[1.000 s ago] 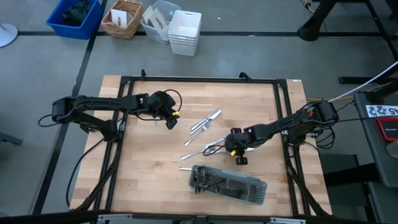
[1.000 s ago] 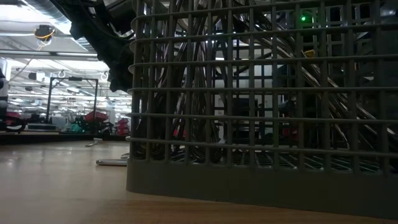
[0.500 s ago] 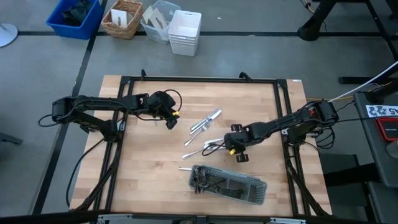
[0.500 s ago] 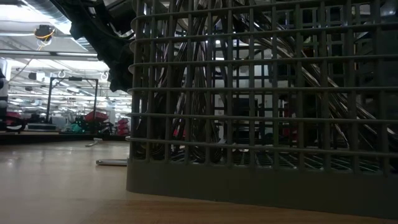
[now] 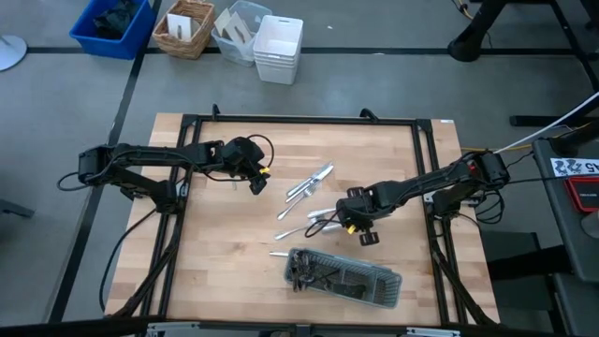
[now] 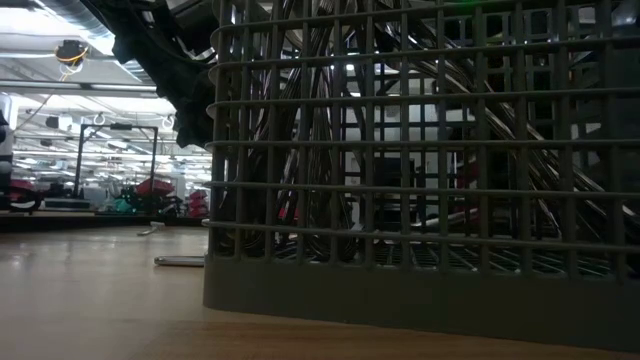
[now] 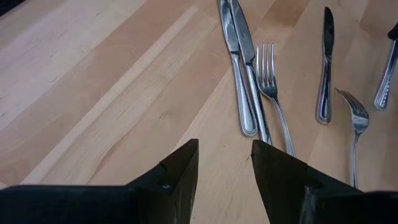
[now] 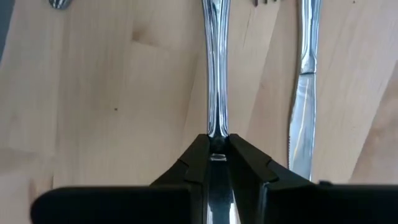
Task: Sort silverware
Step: Put the knife into the gray silverware rack
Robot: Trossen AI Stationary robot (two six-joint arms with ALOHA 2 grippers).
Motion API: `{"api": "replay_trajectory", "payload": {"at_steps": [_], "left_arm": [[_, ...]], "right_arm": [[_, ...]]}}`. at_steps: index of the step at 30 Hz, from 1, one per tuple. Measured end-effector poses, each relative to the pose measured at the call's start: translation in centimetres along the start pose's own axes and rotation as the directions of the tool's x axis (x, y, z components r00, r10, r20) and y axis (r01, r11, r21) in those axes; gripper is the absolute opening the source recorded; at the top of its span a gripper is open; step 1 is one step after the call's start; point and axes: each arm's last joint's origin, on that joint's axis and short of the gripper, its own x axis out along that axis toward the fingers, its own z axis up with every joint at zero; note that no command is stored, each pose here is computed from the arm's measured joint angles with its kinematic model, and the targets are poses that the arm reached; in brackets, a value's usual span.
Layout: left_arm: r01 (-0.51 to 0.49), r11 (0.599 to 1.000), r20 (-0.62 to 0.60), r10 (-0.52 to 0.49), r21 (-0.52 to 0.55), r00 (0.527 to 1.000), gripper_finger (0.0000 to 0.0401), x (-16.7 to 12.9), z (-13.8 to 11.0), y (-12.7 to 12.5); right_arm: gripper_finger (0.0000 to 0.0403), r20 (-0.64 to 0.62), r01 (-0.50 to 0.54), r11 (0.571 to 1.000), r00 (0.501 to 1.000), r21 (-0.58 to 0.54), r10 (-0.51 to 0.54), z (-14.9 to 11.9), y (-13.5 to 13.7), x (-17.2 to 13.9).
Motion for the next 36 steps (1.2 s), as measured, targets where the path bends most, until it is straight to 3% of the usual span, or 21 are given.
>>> {"api": "replay_trajectory", "payload": {"at_steps": [9, 13, 16, 21, 27, 33, 36], "left_arm": [[0.003, 1.000, 0.008, -0.003, -0.002, 1.000, 0.0143, 0.0, 0.1, 0.0], [0.028, 1.000, 0.072, -0.027, -0.012, 0.997, 0.0143, 0.0, 0.7, -0.2], [0.101, 0.995, 0.150, -0.099, -0.005, 0.984, 0.0143, -0.2, 1.5, -0.7], [0.252, 0.968, 0.303, -0.246, 0.019, 0.921, 0.0143, -0.7, 3.2, -1.5], [0.328, 0.945, 0.435, -0.299, 0.007, 0.849, 0.0143, -1.4, 4.6, -1.9], [0.334, 0.942, 0.459, -0.306, 0.021, 0.834, 0.0143, -1.5, 4.8, -2.0], [0.334, 0.942, 0.458, -0.305, 0.020, 0.835, 0.0143, -1.5, 4.8, -2.0]], "right_arm": [[0.0049, -0.035, 0.094, 0.986, 0.994, -0.140, -0.099, 0.8, -0.3, -2.0], [0.0049, -0.053, 0.180, 0.958, 0.979, -0.225, -0.196, 1.2, -0.6, -3.2], [0.0049, -0.046, 0.259, 0.921, 0.958, -0.290, -0.283, 1.5, -0.8, -3.9], [0.0049, -0.015, 0.382, 0.830, 0.906, -0.405, -0.424, 2.1, -1.2, -4.6], [0.0049, 0.049, 0.504, 0.685, 0.822, -0.526, -0.567, 2.8, -1.7, -4.9], [0.0049, 0.146, 0.557, 0.541, 0.769, -0.630, -0.622, 4.0, -1.9, -5.2], [0.0049, 0.168, 0.567, 0.493, 0.751, -0.660, -0.639, 4.3, -1.9, -5.3]]}}
